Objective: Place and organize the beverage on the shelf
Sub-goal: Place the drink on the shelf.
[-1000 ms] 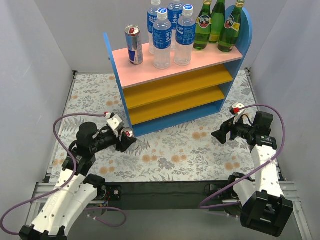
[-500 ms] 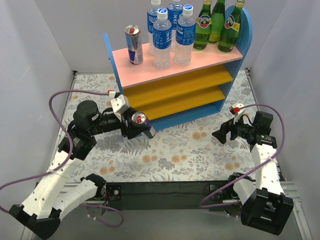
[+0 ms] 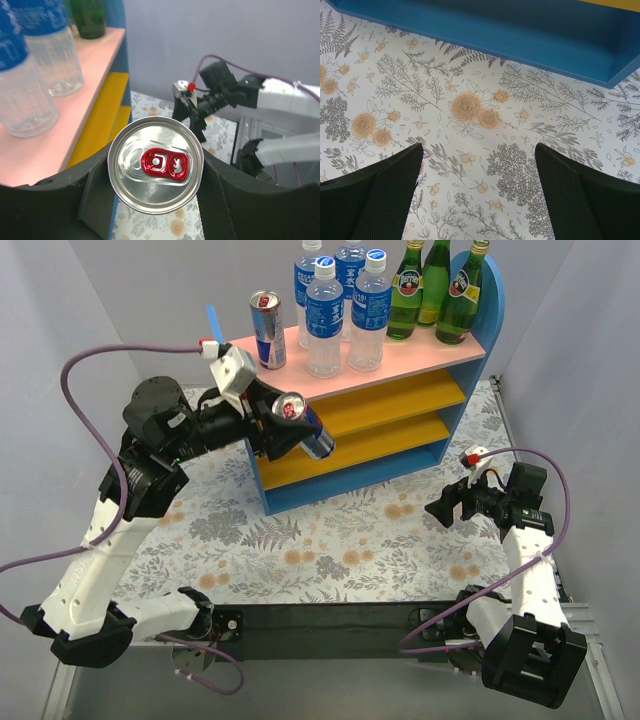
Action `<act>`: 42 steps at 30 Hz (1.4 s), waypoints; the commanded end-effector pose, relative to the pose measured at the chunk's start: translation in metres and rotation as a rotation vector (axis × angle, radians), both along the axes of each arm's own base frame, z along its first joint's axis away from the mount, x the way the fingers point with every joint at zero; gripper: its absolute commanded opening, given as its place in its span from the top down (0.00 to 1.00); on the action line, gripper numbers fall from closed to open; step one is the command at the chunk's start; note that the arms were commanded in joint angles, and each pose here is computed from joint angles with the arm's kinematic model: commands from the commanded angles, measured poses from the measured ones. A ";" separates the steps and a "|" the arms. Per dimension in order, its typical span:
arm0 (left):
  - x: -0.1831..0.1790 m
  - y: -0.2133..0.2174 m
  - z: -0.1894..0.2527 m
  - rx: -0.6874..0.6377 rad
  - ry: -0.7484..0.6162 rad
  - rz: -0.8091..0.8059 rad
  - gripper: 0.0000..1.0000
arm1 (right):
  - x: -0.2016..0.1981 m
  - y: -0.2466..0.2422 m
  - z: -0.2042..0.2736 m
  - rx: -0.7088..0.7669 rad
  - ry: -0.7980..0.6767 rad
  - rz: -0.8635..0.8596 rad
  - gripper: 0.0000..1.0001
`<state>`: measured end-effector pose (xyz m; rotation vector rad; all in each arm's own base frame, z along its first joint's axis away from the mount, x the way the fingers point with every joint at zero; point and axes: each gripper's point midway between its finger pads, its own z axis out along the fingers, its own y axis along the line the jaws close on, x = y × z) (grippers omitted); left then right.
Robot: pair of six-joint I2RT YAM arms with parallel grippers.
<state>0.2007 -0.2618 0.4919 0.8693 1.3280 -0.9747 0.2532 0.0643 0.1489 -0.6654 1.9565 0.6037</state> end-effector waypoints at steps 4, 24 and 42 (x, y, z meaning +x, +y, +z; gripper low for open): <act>0.031 0.004 0.067 -0.117 0.040 0.177 1.00 | 0.003 -0.001 0.004 0.000 -0.012 0.005 0.02; 0.078 0.033 0.099 -0.180 0.102 0.503 1.00 | 0.003 0.000 0.003 0.010 -0.005 0.011 0.02; 0.100 0.034 0.090 -0.121 0.098 0.744 1.00 | 0.003 0.001 0.003 0.020 0.000 0.020 0.02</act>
